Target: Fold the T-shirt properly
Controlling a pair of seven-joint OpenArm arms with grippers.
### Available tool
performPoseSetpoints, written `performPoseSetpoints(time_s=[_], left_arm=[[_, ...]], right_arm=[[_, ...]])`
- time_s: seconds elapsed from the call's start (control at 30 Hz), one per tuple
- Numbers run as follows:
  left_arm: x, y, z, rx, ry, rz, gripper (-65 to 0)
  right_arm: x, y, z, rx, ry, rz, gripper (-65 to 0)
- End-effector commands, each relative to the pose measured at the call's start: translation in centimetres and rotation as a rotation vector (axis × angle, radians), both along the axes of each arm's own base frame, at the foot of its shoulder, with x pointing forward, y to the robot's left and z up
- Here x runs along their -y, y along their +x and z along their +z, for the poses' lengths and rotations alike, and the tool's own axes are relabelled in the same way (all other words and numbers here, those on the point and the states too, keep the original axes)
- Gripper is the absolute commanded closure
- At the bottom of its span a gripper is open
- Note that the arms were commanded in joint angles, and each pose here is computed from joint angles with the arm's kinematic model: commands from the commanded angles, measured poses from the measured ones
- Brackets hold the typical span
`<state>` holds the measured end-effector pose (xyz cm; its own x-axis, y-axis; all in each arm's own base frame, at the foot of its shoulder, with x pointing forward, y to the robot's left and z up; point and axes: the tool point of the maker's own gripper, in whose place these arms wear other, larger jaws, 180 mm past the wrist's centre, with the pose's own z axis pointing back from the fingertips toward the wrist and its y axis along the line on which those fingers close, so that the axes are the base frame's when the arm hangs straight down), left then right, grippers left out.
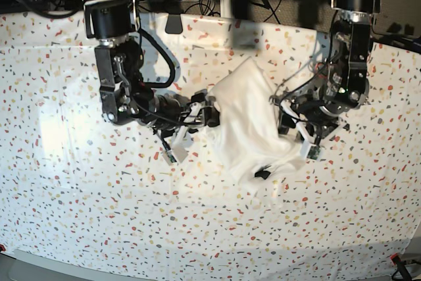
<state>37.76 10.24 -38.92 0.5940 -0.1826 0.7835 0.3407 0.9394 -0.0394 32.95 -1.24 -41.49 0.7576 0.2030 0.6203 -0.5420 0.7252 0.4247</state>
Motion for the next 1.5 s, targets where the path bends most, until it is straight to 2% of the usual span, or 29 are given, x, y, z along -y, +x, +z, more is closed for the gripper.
performPoseSetpoints(time_s=[0.0,0.13,0.33,0.47,0.57,0.7,0.83,0.93,1.03,1.2,1.3,1.4,1.47], left_arm=[[0.1,1.9,2.6,0.082,-0.015,-0.001,-32.0],[0.1,3.2,4.0,0.116,-0.014,-0.003,-32.0],[0.2,3.2,4.0,0.116,-0.014,-0.008,-32.0],[0.2,3.1,3.9,0.107,-0.013,-0.007,-32.0],[0.5,2.8,3.7,0.077,-0.045,-0.008,-32.0],[0.7,3.2,4.8,0.104,-0.053,-0.012,-32.0],[0.9,3.3,6.8,0.145,-0.042,-0.024,-32.0],[1.1,3.2,8.7,0.176,-0.026,-0.036,-32.0],[0.8,2.7,10.6,0.212,0.003,-0.046,-32.0],[-0.8,-0.2,12.8,0.285,0.09,-0.077,-32.0],[-2.2,-2.4,13.1,0.296,0.138,-0.065,-32.0],[-4.1,-4.1,12.6,0.281,0.174,-0.013,-32.0],[-5.1,-5.2,11.5,0.244,0.204,-0.003,-32.0]], right_arm=[[-0.2,-0.6,0.3,-0.013,-0.011,0.028,-35.5],[-1.0,-2.4,1.2,-0.028,0.035,0.053,-35.5],[-2.0,-3.3,3.0,-0.021,0.095,0.085,-35.5],[-3.4,-4.2,4.8,-0.05,0.198,0.125,-35.5],[-4.2,-4.8,5.9,-0.071,0.272,0.15,-35.5],[-3.9,-4.3,6.0,-0.059,0.263,0.139,-35.5],[-3.1,-1.9,7.7,0.018,0.306,0.069,-35.5],[-2.1,-0.3,8.7,0.055,0.296,0.045,-35.5],[-0.2,1.5,9.0,0.094,0.235,-0.002,-35.5],[3.6,3.4,10.6,0.153,0.216,-0.108,-35.5],[6.1,3.3,12.0,0.178,0.183,-0.145,-35.5],[7.8,2.3,14.2,0.223,0.202,-0.146,-35.5],[9.3,1.3,14.8,0.249,0.158,-0.147,-35.5]])
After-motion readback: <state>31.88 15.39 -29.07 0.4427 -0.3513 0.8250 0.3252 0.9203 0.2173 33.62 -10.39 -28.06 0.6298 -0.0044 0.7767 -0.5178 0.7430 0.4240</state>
